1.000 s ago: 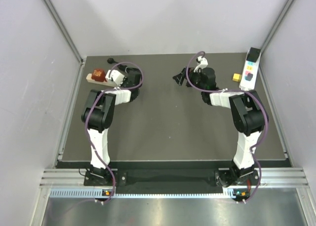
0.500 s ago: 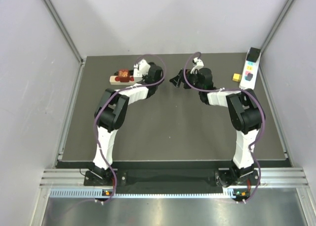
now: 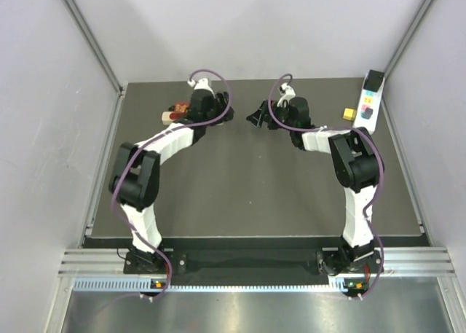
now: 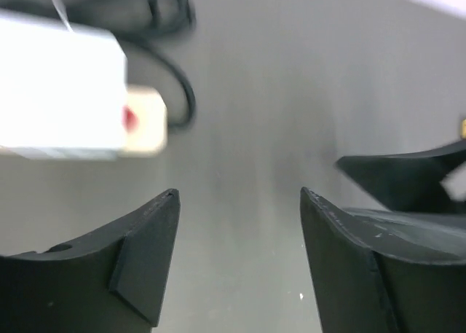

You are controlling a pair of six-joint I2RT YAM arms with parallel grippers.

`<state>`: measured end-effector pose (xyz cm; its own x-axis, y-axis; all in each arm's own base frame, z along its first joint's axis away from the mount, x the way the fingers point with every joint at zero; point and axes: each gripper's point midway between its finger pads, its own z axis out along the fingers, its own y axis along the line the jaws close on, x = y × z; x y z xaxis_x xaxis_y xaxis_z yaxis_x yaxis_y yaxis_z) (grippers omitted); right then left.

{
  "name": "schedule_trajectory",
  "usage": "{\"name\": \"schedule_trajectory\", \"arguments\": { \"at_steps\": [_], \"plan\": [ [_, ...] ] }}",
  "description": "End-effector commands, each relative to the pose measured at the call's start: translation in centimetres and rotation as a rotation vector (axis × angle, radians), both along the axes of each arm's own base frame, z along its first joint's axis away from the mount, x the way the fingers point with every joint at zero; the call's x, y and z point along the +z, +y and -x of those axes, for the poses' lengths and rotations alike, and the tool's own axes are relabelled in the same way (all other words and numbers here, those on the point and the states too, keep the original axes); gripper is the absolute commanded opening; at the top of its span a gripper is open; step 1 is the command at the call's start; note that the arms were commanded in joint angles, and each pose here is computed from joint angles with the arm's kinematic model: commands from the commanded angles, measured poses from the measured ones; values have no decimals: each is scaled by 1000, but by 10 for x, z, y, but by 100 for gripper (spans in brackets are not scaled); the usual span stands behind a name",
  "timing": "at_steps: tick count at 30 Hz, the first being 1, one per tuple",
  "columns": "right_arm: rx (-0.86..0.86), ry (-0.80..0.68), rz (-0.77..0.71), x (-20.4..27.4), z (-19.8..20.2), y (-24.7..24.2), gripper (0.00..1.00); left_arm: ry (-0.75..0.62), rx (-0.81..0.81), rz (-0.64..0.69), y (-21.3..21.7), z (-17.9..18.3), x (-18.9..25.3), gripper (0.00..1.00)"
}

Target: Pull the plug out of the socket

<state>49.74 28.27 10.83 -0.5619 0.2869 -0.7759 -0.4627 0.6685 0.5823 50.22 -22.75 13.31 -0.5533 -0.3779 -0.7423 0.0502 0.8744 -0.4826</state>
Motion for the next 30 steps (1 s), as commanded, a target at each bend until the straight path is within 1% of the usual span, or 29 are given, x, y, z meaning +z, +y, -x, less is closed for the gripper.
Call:
{"name": "schedule_trajectory", "arguments": {
  "at_steps": [1,2,3,5,6,8,9,11,12,13,15,16,17,18,19,20,22,26,27,30],
  "plan": [
    [62,-52,-50,22,-8,24,97,-131,-54,-115,35,1,63,73],
    [78,-68,-58,29,-10,33,97,-107,-56,-146,42,4,60,76],
    [97,-50,-56,19,-9,39,97,-124,-63,-177,48,0,69,78],
    [141,-45,-74,18,-4,57,97,-91,-45,-202,64,-4,66,80],
    [155,-46,-106,27,-7,63,97,-71,-79,-209,64,-4,60,82],
    [220,-17,-145,19,0,83,97,-72,-86,-213,68,-11,63,83],
    [239,-19,-157,19,-5,90,97,-62,-109,-229,67,-13,56,83],
    [280,-17,-174,27,-8,102,93,-68,-118,-235,65,-19,56,84],
    [283,-8,-177,25,-11,103,90,-59,-118,-241,65,-22,50,84],
    [282,14,-176,15,-13,105,86,-62,-119,-243,64,-24,49,84],
    [277,27,-190,17,-18,109,83,-52,-120,-257,65,-27,41,84],
    [283,44,-195,10,-18,111,79,-51,-119,-262,65,-29,41,84],
    [284,53,-216,14,-20,113,77,-47,-114,-268,66,-30,39,86],
    [297,65,-225,9,-20,115,73,-41,-106,-276,67,-31,35,86],
    [297,73,-230,9,-21,116,66,-32,-83,-291,72,-32,32,86],
    [298,75,-231,9,-22,118,64,-24,-48,-307,78,-34,29,86],
    [301,77,-230,6,-23,120,62,-23,-30,-323,82,-34,27,86],
    [317,63,-233,8,-23,128,60,-46,-27,-319,81,-35,27,86],
    [320,78,-224,2,-22,130,59,-44,-27,-317,80,-35,26,86],
    [316,86,-217,-4,-27,133,54,-27,-23,-324,81,-39,19,86]
  ]
}}
